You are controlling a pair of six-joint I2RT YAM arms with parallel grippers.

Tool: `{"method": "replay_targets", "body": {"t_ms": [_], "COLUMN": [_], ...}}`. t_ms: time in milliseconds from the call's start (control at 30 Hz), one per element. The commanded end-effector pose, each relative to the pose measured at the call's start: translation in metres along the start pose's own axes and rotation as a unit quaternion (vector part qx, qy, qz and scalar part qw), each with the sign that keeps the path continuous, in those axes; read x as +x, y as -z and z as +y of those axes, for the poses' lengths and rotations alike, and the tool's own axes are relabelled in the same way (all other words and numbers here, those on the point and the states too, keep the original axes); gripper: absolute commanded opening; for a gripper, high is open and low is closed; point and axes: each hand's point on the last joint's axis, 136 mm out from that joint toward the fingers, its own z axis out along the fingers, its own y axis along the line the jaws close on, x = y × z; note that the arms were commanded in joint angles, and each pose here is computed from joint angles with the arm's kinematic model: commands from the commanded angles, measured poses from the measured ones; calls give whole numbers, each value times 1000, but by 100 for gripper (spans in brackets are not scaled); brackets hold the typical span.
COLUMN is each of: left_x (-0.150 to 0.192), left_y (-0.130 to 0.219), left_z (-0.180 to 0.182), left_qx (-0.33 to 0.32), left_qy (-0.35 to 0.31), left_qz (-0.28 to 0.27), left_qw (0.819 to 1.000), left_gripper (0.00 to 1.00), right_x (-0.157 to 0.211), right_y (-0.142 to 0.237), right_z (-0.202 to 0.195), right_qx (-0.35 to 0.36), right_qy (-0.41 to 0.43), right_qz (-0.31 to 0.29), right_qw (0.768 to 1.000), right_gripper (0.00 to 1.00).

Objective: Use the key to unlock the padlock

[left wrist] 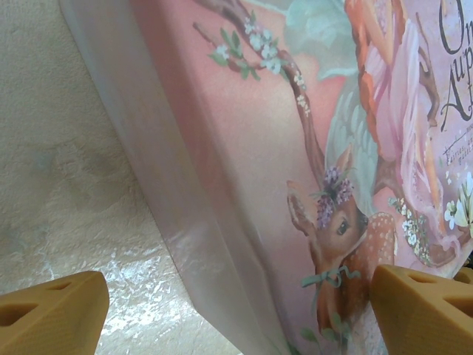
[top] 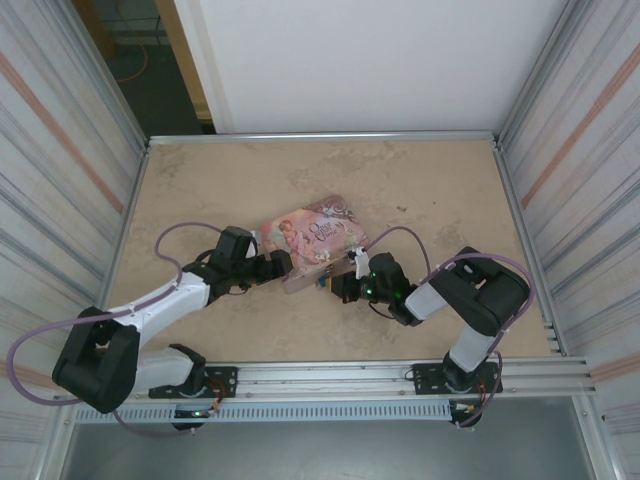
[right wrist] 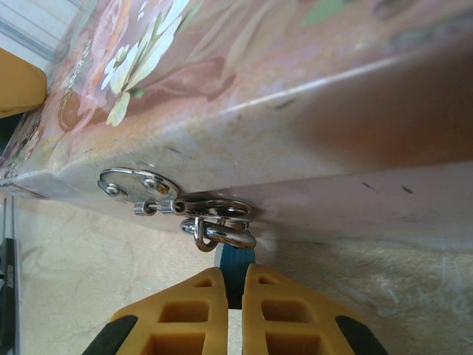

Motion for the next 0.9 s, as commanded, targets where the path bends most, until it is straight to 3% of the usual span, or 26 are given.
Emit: {"method": "replay_targets", "body": {"t_ms": [0, 867], "left_x": [22, 32], "left_y": [-2, -4], "left_z": [16, 21], "left_qx": [-31, -40], "left_qy": [1, -4], "left_qz": [35, 42], "left_qw": [999, 998], "left_gripper": [91, 91], "right_x": [15, -22], "right_y": [4, 24], "right_z": [-17, -14], "right_qx": [31, 13], "right_qy": [-50, -150], "right_qz": [23, -34], "right_qw": [998, 988], "right_gripper": [2, 0]}}
